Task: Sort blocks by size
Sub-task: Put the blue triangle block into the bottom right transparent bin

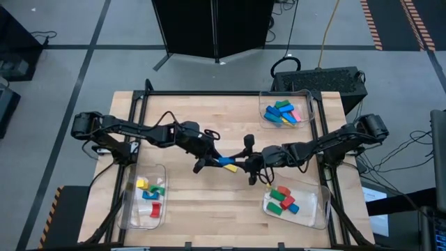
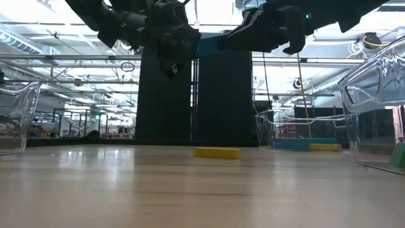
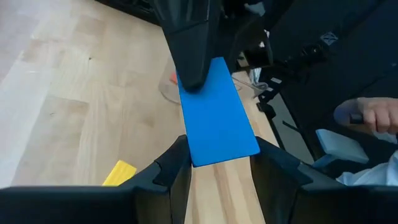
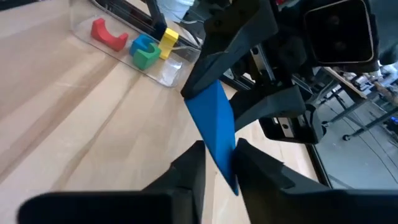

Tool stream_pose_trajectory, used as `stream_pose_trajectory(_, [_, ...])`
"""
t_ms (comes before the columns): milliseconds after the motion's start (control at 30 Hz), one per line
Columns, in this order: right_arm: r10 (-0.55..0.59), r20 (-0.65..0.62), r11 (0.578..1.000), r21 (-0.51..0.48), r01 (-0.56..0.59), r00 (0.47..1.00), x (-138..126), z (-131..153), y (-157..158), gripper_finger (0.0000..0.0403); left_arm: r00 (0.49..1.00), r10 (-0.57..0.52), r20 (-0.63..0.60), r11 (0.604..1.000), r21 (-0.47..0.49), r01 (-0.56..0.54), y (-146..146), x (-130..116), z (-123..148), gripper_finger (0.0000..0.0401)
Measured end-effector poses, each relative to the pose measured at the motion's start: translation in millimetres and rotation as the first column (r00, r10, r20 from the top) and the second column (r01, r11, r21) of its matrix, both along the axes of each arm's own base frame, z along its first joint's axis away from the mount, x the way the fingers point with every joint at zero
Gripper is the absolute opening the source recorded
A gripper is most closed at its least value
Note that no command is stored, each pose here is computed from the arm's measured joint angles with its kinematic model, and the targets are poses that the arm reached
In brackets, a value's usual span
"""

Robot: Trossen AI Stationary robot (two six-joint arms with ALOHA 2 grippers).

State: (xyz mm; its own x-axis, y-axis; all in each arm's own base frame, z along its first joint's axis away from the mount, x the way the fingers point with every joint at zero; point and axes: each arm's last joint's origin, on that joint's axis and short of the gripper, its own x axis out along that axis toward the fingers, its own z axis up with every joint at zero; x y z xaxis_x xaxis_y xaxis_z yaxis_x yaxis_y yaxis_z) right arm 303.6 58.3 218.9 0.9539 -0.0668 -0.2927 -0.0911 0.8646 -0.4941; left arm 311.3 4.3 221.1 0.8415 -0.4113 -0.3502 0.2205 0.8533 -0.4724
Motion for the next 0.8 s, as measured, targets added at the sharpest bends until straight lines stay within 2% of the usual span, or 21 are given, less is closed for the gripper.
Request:
stream_pose_trajectory(333, [0.019,-0.005,1.000,-0.022,-0.019,1.000,0.1,-0.2,-0.8,0.0019,1.000,0.009,-0.016,1.000,-0.029,-0.010,0.0,-0.1,-0.2,0.0144])
stream_pose_trajectory(567, [0.001,-0.008,1.000,-0.019,-0.001,1.000,0.1,-0.5,-1.6,0.0013,0.999,0.032,-0.018,0.999,-0.022,-0.032,8.0,-0.5,-0.7,0.0145])
stream_pose_trajectory(667, [-0.013,-0.007,1.000,-0.019,0.013,1.000,-0.1,-0.5,-1.8,0.0012,0.999,0.041,-0.015,0.999,-0.019,-0.041,9.9,-0.5,-0.5,0.0160])
stream_pose_trajectory(800, [-0.087,-0.014,0.996,-0.038,0.086,0.996,-2.0,0.2,-3.8,0.0009,0.998,0.062,0.000,0.998,-0.004,-0.062,16.2,-0.4,0.3,0.0201])
